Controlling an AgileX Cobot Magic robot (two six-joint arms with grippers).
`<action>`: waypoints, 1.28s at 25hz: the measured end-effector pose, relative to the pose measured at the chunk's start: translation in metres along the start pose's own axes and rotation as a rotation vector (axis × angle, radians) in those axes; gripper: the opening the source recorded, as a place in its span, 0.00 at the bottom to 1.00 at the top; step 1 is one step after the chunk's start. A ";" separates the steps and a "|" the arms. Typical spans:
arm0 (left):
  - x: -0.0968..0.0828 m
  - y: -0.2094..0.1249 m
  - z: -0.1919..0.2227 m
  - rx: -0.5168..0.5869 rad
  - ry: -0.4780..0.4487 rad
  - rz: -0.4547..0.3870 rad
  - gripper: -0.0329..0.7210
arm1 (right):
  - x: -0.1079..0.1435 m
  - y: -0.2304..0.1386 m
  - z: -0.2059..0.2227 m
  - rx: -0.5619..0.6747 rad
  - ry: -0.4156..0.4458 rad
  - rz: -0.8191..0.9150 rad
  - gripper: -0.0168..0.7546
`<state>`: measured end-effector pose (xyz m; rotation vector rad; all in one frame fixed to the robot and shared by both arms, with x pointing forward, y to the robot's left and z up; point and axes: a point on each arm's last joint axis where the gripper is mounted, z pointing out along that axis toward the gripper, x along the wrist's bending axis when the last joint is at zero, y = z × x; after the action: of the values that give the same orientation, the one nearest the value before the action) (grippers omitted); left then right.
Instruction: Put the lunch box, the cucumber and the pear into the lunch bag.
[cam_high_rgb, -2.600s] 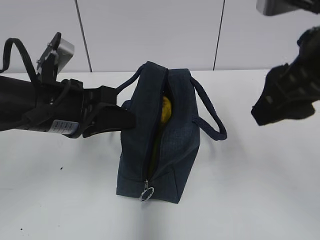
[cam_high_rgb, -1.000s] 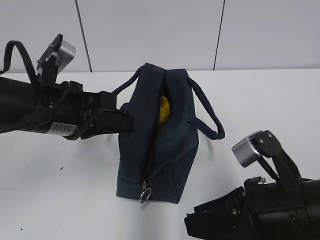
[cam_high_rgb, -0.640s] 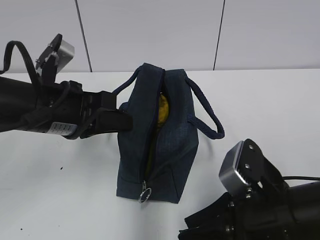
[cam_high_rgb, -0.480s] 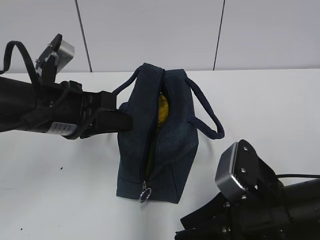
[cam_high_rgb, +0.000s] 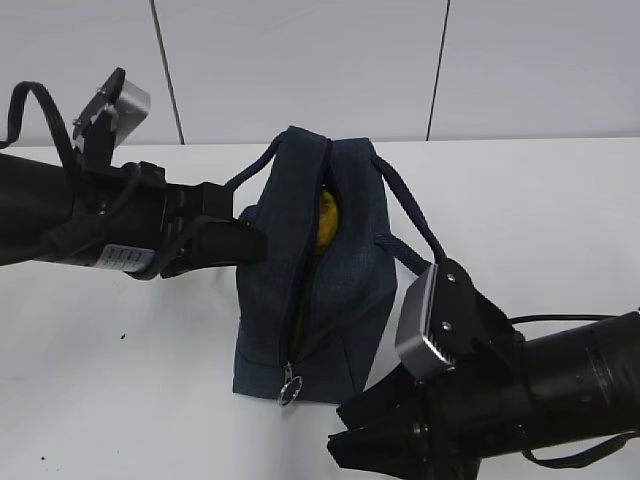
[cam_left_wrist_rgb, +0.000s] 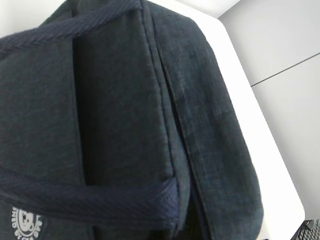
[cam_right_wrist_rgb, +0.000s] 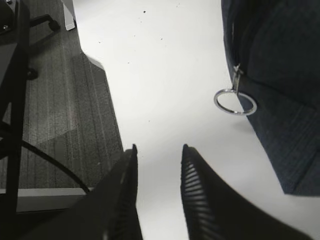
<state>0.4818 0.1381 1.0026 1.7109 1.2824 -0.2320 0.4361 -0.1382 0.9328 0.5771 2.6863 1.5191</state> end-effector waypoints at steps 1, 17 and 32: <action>0.000 0.000 0.000 0.000 0.000 0.000 0.02 | -0.003 0.001 0.003 0.001 0.002 -0.010 0.35; 0.000 0.000 0.000 0.001 -0.001 0.003 0.02 | -0.039 0.002 0.040 0.029 0.021 0.000 0.55; 0.000 0.000 0.000 0.003 -0.001 0.004 0.02 | -0.059 0.002 0.062 0.030 0.030 0.005 0.55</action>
<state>0.4817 0.1379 1.0028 1.7154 1.2778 -0.2321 0.5030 -0.1050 0.8913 0.5667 2.7363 1.5025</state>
